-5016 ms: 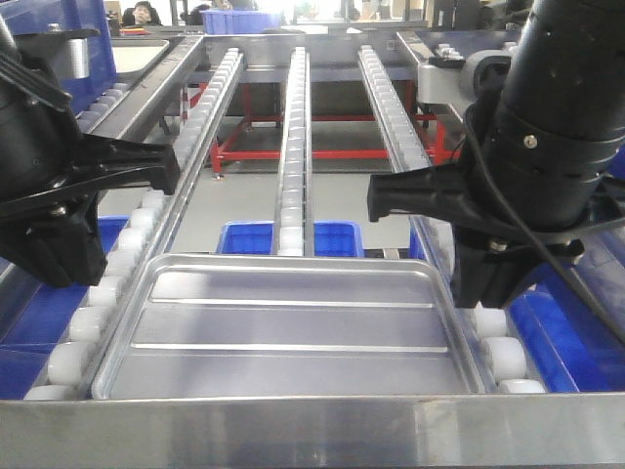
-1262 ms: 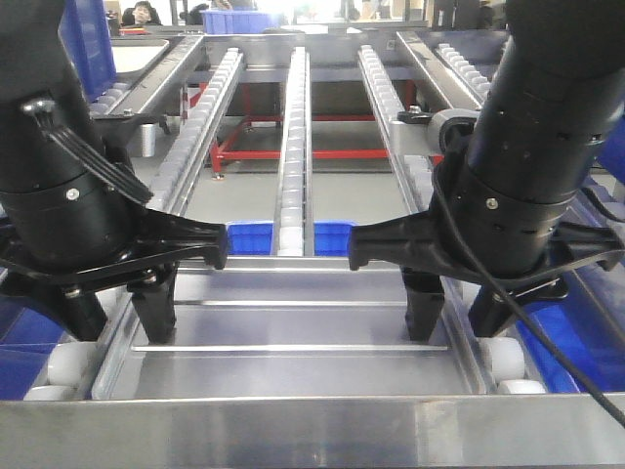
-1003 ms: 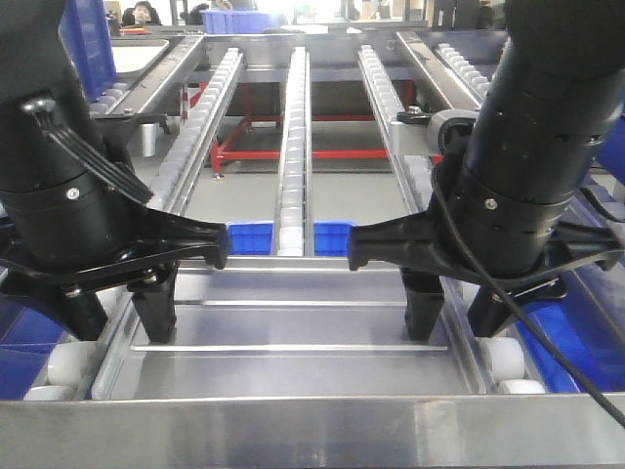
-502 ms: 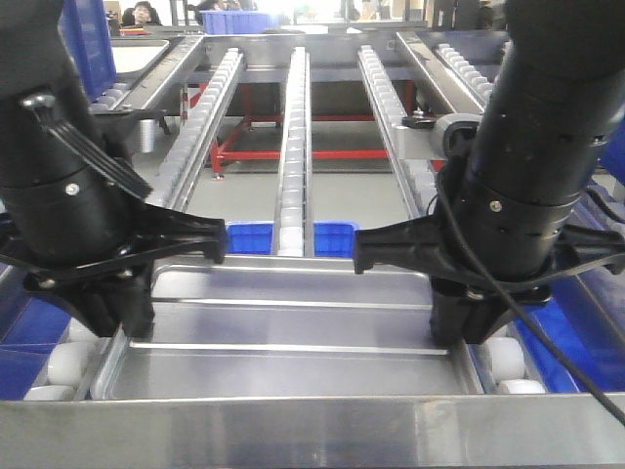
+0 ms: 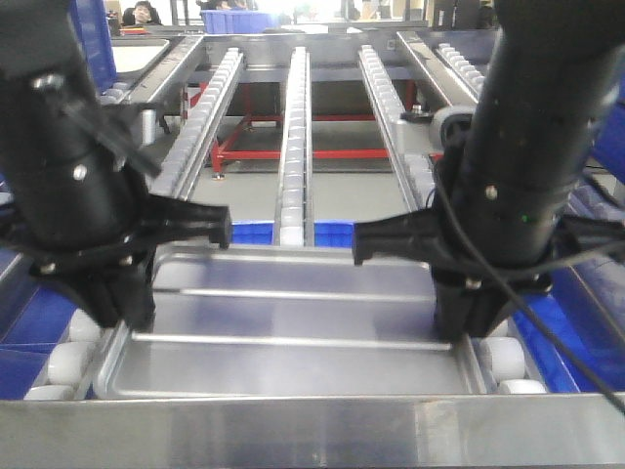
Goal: Grab silver tray and stack on right shelf
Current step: 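Lift the tray with both grippers and pull it toward the robot, then hold the tray level in both grippers while the base drives away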
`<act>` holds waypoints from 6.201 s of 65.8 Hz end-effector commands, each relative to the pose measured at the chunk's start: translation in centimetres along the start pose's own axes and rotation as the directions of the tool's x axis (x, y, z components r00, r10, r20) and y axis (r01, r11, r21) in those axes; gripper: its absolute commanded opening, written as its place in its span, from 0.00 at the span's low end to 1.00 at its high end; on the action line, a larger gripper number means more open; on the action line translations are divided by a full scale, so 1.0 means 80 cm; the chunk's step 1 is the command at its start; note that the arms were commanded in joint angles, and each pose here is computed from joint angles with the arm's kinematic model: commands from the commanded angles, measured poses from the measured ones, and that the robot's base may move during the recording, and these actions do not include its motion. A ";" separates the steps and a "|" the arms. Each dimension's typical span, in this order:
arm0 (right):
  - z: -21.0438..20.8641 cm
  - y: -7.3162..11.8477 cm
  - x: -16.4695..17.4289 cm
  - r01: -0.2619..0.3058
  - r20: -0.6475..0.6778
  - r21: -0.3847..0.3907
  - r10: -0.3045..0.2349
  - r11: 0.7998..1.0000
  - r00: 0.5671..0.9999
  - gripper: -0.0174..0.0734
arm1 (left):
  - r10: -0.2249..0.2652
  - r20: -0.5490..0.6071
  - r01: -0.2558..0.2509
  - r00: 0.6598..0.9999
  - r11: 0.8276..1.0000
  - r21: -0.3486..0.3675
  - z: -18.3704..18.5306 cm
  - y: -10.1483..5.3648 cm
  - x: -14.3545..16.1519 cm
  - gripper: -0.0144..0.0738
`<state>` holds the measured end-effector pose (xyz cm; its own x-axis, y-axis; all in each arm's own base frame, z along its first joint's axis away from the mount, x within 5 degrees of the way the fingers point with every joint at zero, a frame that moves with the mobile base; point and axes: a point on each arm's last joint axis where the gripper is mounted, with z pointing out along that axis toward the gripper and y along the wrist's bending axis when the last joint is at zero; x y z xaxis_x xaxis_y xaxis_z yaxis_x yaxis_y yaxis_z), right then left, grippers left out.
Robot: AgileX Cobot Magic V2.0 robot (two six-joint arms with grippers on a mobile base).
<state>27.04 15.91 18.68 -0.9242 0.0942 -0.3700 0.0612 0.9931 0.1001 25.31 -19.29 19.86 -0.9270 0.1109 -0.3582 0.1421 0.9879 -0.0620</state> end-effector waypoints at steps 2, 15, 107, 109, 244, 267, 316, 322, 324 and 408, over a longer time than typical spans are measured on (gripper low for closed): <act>-0.050 0.003 -0.022 -0.009 0.097 -0.049 0.014 0.999 0.995 0.26 | 0.009 0.072 -0.012 0.997 0.999 0.030 -0.041 -0.005 -0.020 0.06; -0.089 0.000 -0.026 -0.054 0.148 -0.101 0.068 0.993 0.987 0.26 | -0.039 0.119 0.030 0.992 0.996 0.084 -0.090 -0.001 -0.022 0.06; -0.113 0.012 0.110 -0.049 0.036 -0.123 0.054 0.991 0.998 0.27 | -0.034 0.018 0.034 0.999 0.999 -0.001 -0.103 0.019 0.123 0.06; -0.113 0.012 0.110 -0.049 0.036 -0.123 0.054 0.991 0.998 0.27 | -0.038 0.015 0.038 0.999 0.999 0.002 -0.103 0.018 0.123 0.06; -0.108 0.012 0.109 -0.022 0.052 -0.098 0.027 0.995 0.998 0.27 | -0.041 0.024 0.041 0.999 0.999 0.017 -0.105 0.016 0.120 0.06; -0.108 0.012 0.109 -0.022 0.052 -0.098 0.027 0.995 0.998 0.27 | -0.041 0.024 0.041 0.999 0.999 0.017 -0.105 0.016 0.120 0.06; -0.108 0.011 0.109 -0.022 0.050 -0.091 0.027 0.996 0.998 0.27 | -0.041 0.024 0.041 0.999 0.999 0.017 -0.105 0.016 0.120 0.06; -0.108 0.011 0.109 -0.022 0.050 -0.091 0.027 0.996 0.998 0.27 | -0.041 0.024 0.041 0.999 0.999 0.017 -0.105 0.016 0.120 0.06; -0.108 0.011 0.109 -0.022 0.050 -0.091 0.027 0.996 0.998 0.27 | -0.041 0.024 0.041 0.999 0.999 0.017 -0.105 0.016 0.120 0.06; -0.108 0.011 0.109 -0.022 0.050 -0.091 0.027 0.996 0.998 0.27 | -0.041 0.024 0.041 0.999 0.999 0.017 -0.105 0.016 0.120 0.06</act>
<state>15.52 17.33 22.50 -0.9199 0.1403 -0.3663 0.0687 0.9771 0.2015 13.50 -16.15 23.20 -0.9360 0.0552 -0.3477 0.0967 0.9900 -0.1031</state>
